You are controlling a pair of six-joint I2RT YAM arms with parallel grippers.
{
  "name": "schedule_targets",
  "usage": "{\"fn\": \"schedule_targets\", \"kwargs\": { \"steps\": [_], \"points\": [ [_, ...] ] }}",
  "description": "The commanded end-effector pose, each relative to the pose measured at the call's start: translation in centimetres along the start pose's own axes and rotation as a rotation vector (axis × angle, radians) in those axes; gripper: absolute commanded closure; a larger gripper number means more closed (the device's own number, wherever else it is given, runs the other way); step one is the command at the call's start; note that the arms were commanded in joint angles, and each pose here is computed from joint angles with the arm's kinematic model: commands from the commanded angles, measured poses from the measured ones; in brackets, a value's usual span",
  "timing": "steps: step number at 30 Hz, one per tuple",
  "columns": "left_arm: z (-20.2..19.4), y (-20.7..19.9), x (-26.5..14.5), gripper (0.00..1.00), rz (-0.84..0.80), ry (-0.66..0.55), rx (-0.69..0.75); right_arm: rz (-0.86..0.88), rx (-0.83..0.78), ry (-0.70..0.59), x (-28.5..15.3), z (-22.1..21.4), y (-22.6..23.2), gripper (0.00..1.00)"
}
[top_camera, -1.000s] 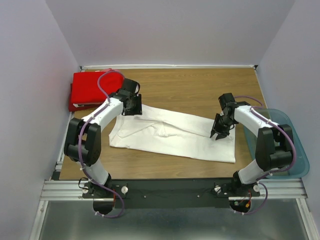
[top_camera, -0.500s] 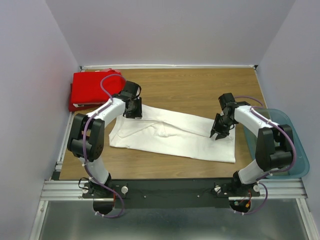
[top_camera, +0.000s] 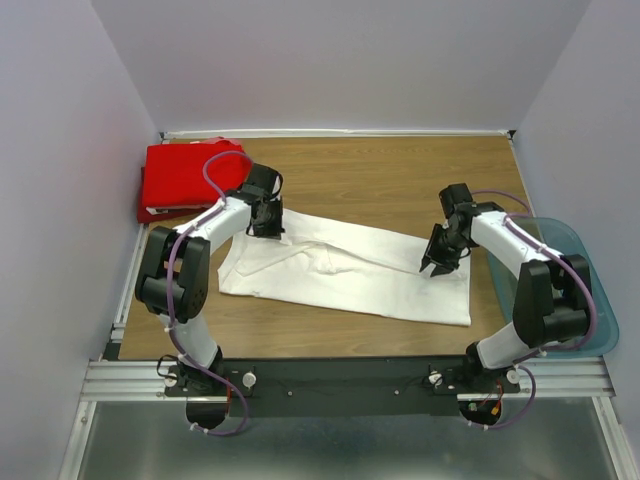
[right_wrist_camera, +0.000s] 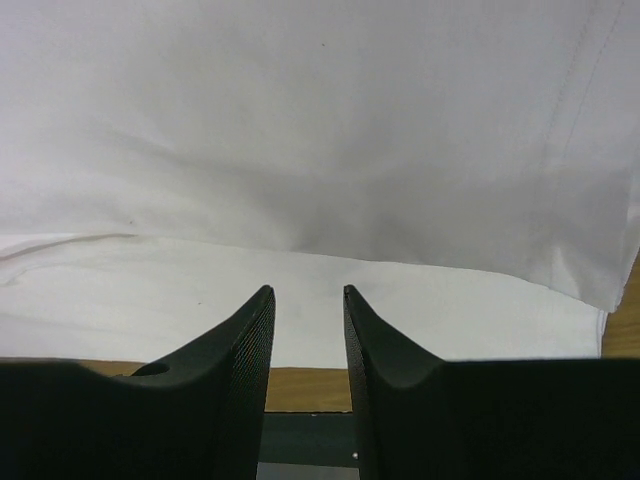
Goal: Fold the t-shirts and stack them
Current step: Fold the tshirt
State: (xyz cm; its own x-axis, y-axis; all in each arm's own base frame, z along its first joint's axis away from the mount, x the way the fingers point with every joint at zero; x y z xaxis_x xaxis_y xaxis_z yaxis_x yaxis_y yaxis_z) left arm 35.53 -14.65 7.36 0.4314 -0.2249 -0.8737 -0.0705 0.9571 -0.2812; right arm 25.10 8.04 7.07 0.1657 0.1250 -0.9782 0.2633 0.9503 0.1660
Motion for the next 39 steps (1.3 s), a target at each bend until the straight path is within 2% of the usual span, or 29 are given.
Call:
{"fn": "schedule_targets", "kwargs": {
  "steps": [1,7,20,33,36,37,38,39],
  "points": [
    [-0.9,-1.0,-0.4,1.00,-0.065,0.013,-0.026,0.022,-0.028,-0.026,-1.0,1.0,0.8,0.59],
    [-3.0,-1.6,-1.8,1.00,-0.084,-0.004,-0.107,0.033,-0.115,-0.040,-1.6,1.6,0.9,0.59],
    [-9.6,-4.8,-4.1,1.00,-0.135,0.048,-0.147,-0.004,-0.240,-0.046,-1.7,0.3,-0.9,0.59],
    [-14.2,-6.1,-6.4,1.00,-0.186,0.107,-0.168,0.005,-0.253,-0.058,-2.0,-0.3,-1.1,0.59],
    [-14.6,-6.9,-7.2,0.73,-0.222,0.115,-0.153,0.006,-0.251,-0.062,-2.0,-0.3,-1.1,0.59],
    [-14.4,-7.1,-7.7,0.58,-0.237,0.108,-0.154,0.006,-0.245,-0.062,-2.0,-0.3,-1.1,0.59],
    [-14.4,-7.2,-7.9,0.49,-0.240,0.104,-0.155,0.007,-0.245,-0.065,-2.1,-0.3,-1.1,0.59],
    [-14.2,-7.2,-8.1,0.45,-0.241,0.096,-0.157,0.007,-0.242,-0.064,-2.1,-0.3,-1.1,0.59]
  ]
}}
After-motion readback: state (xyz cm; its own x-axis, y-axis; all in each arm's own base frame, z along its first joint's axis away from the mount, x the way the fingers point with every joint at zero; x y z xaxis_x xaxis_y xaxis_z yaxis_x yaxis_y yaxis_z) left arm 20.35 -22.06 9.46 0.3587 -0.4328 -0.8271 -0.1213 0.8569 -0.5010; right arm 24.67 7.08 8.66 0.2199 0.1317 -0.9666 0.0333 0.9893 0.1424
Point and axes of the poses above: each gripper's point midway between its finger pads, its own x axis out along the fingers, its own y axis along the line the jaws close on, z = x × y, the point moved 2 cm from there along -x, back along the fingers, and after that the axes turned 8 degrees about -x, right-handed, at the moved point
